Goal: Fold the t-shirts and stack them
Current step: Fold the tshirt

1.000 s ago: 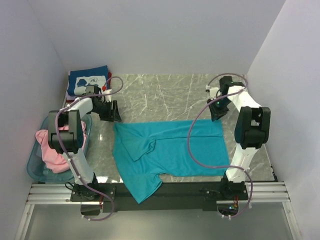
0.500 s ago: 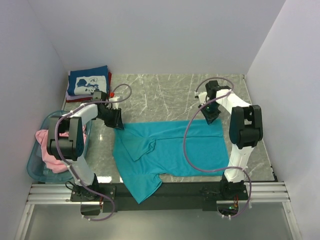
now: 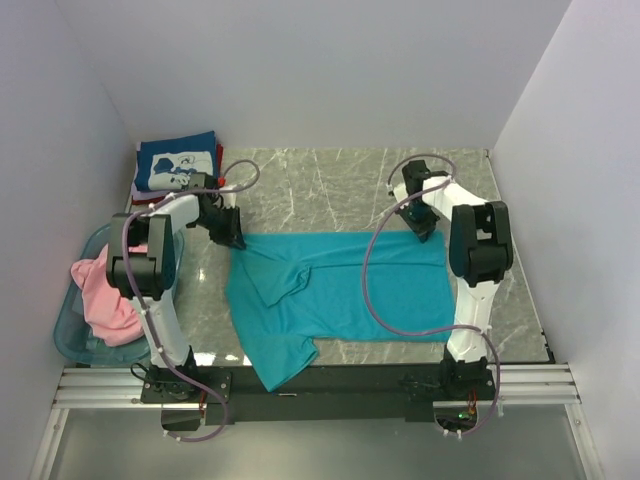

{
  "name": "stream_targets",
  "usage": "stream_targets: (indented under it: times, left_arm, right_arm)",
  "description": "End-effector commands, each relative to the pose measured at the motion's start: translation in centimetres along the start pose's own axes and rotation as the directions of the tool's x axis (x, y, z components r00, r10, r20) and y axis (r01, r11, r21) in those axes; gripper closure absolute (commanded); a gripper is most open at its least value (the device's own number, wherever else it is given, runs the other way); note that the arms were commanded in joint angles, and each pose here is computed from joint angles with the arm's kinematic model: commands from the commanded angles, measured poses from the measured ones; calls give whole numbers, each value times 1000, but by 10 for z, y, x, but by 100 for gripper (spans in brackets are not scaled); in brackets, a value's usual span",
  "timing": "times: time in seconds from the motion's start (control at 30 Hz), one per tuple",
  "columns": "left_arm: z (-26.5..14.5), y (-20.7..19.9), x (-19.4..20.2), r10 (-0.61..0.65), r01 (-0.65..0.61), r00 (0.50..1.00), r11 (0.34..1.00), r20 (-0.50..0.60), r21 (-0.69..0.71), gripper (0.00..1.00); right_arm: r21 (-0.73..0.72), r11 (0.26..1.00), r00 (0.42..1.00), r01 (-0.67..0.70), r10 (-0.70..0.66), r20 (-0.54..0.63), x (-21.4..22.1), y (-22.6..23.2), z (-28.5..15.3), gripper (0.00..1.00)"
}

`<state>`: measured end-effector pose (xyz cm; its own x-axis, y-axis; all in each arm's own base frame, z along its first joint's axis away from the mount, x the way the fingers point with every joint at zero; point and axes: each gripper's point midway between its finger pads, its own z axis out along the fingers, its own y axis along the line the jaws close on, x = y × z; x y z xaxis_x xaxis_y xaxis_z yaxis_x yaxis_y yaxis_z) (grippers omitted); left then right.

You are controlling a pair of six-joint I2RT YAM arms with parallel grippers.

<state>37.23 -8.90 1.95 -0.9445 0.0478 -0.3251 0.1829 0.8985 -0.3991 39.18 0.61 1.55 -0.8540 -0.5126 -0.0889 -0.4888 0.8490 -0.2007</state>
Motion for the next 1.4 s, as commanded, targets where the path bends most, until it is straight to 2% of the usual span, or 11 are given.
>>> stream_targets:
  times: [0.0,0.33,0.53,0.6,0.67,0.77,0.93,1.03,1.07,1.27,1.37]
  left_arm:
    - [10,34,-22,-28,31,999,993,34,-113,78]
    - [6,53,-103,-22,36,986,996,163,-87,74]
    - [-67,6,-142,163,-160,939,986,304,-36,42]
    - [-104,-18,-138,254,-265,897,964,363,-20,21]
    - [-129,-30,-132,324,-346,852,938,412,-22,1]
    - [-171,-51,-113,385,-418,780,907,494,-46,1]
    - [-222,-96,-74,489,-569,594,817,639,-96,1]
    - [-222,-104,-43,503,-592,576,800,644,-95,1]
    - [-219,-103,-33,581,-658,532,742,616,-132,1]
    - [-158,-84,67,738,-796,586,603,336,64,13]
    - [-130,-76,95,766,-802,596,585,243,122,19]
  right_arm:
    - [104,994,998,-18,13,54,-33,-25,17,85]
    - [178,979,971,-97,54,231,-115,-63,2,80]
    - [126,989,925,-76,22,379,-132,-64,-86,48]
    - [113,993,901,-28,-24,434,-122,-58,-129,26]
    - [60,996,891,63,-83,446,-98,-35,-154,17]
    - [-2,983,878,182,-161,452,-60,-4,-173,15]
    - [-47,953,861,299,-248,445,-1,32,-179,13]
    - [-53,919,835,391,-329,442,33,52,-177,12]
    - [-25,905,816,424,-370,444,41,55,-179,12]
    - [-65,850,816,523,-476,329,102,82,-121,21]
    - [-61,842,817,537,-500,286,117,91,-92,34]
